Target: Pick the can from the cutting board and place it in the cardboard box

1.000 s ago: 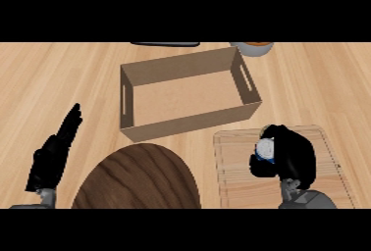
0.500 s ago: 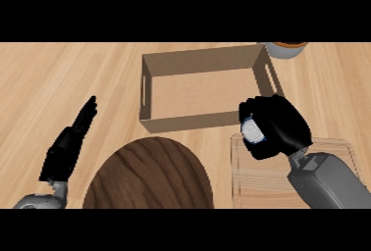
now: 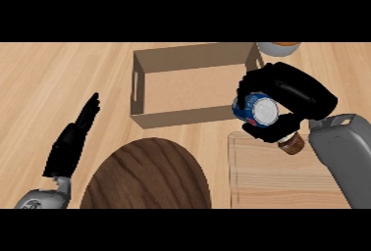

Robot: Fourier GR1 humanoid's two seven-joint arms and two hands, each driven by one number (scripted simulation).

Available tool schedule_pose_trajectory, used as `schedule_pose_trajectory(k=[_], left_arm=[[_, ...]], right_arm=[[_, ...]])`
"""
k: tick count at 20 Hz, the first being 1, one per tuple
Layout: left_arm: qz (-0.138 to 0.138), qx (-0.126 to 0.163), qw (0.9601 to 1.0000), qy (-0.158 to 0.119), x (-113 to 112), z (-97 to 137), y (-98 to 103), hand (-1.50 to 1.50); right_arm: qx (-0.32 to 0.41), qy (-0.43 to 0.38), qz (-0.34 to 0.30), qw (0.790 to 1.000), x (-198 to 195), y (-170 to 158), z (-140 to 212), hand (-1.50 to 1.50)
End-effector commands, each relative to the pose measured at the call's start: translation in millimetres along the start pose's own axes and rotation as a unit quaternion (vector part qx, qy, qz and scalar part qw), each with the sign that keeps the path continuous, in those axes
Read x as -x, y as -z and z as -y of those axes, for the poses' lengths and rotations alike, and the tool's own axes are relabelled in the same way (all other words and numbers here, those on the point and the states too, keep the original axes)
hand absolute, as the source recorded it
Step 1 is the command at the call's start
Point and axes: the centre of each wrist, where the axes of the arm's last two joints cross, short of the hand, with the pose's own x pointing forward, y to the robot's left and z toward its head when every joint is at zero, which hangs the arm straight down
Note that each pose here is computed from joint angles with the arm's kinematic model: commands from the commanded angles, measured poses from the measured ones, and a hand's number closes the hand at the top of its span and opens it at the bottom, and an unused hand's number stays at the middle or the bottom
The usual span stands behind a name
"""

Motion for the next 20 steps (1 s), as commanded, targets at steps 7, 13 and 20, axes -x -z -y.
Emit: schedule_pose_trajectory(k=[7, 13, 20], left_arm=[[-0.019, -0.017, 0.9996, 0.012, 6.4, -6.1, 0.9, 0.00], [-0.026, -0.033, 0.9991, 0.008, 5.3, -13.3, -4.1, 0.00], [-0.026, -0.035, 0.9990, 0.012, 13.5, -7.5, -1.0, 0.00]], right_arm=[[-0.013, 0.151, 0.179, 0.972, 50.4, 25.9, 83.5, 1.50], [-0.054, 0.153, 0.178, 0.970, 48.6, 76.3, 81.9, 1.50], [-0.112, 0.137, 0.174, 0.969, 35.1, 131.9, 30.3, 1.50]])
